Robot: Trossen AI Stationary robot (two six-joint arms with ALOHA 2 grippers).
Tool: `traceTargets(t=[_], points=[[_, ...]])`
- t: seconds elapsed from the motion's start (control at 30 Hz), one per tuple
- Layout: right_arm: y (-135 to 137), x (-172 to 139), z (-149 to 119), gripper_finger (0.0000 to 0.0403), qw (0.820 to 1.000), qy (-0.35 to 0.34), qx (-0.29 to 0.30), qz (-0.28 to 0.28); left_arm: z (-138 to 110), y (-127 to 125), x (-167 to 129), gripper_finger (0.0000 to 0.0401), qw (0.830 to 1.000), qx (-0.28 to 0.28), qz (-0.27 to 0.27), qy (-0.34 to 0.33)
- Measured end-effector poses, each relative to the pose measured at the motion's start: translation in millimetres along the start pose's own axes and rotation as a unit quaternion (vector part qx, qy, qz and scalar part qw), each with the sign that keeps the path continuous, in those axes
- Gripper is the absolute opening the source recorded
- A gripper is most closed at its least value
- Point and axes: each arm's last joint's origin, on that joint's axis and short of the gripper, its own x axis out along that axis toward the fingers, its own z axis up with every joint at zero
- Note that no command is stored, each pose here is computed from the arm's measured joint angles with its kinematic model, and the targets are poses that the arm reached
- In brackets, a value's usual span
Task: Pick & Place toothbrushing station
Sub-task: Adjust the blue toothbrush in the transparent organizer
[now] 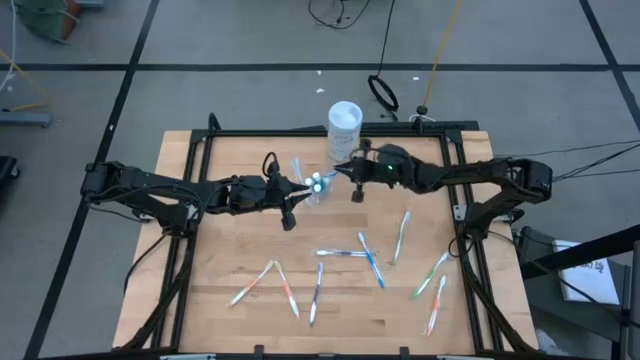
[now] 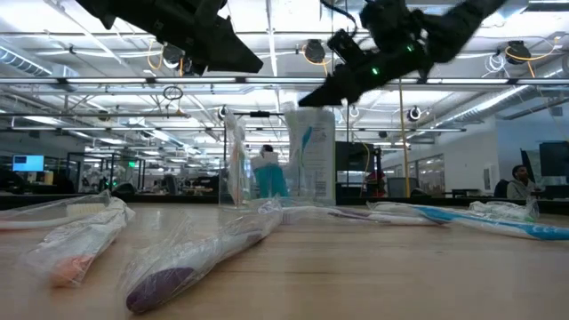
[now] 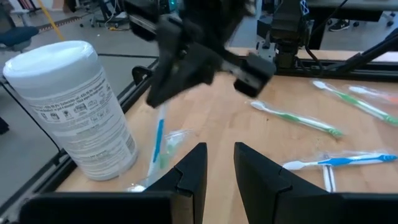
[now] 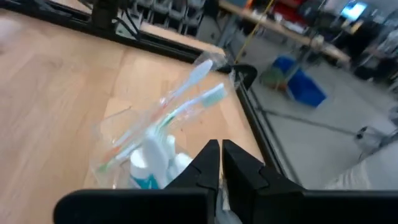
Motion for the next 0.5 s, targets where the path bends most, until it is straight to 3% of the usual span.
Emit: traceTargets(t=[0.2,0.5], points=[[-24,9,28,0.0004,0.997,0.053,0.052,-0.003,0,0,0,0.0088,1.000,0.023,0.000,0.000],[-29,32,-4,0.0005,0.992,0.105,0.071,-0.006,1,0,0,0.0088,1.000,0.026,0.001,-0.002]])
